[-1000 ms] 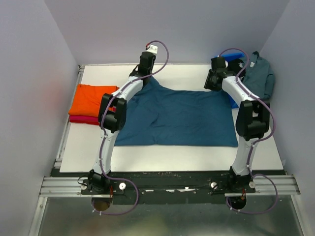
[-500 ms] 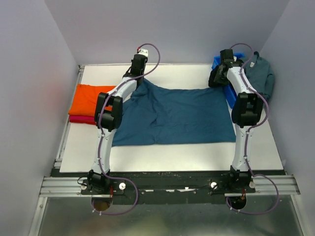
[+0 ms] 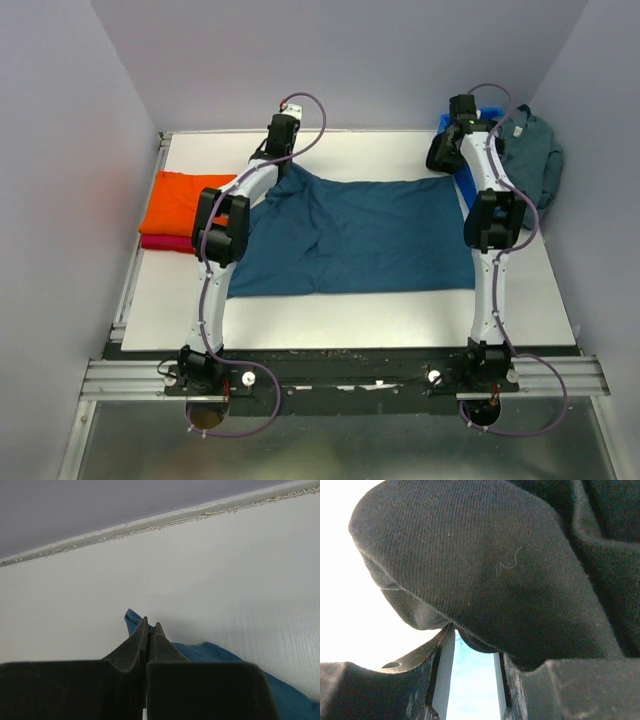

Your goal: Fold and stack the t-shirts

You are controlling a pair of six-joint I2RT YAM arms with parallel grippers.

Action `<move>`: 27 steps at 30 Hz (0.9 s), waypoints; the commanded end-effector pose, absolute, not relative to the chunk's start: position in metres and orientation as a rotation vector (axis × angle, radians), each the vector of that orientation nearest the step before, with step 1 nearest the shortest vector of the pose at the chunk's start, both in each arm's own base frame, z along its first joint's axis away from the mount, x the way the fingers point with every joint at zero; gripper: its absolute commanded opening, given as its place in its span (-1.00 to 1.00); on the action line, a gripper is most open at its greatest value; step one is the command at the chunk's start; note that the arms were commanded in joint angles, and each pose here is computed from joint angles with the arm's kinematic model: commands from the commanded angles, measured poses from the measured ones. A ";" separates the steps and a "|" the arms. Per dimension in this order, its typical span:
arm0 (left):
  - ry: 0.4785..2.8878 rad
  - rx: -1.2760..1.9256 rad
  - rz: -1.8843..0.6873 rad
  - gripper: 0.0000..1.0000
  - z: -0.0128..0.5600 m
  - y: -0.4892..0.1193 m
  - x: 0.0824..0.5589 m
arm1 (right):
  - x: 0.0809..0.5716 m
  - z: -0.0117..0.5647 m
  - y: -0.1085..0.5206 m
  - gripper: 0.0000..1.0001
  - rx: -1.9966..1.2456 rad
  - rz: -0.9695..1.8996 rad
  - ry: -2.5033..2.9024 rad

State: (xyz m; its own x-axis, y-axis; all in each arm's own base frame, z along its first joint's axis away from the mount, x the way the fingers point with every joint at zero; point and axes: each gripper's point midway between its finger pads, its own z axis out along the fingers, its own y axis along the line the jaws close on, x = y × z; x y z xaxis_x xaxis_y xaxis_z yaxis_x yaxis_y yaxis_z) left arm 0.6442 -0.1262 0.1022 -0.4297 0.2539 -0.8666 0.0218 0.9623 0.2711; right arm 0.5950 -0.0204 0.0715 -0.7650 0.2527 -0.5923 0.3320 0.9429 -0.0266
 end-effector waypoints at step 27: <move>1.966 0.207 0.176 -1.00 0.125 -0.140 0.651 | 0.576 0.075 -0.039 -0.12 0.388 -0.005 2.460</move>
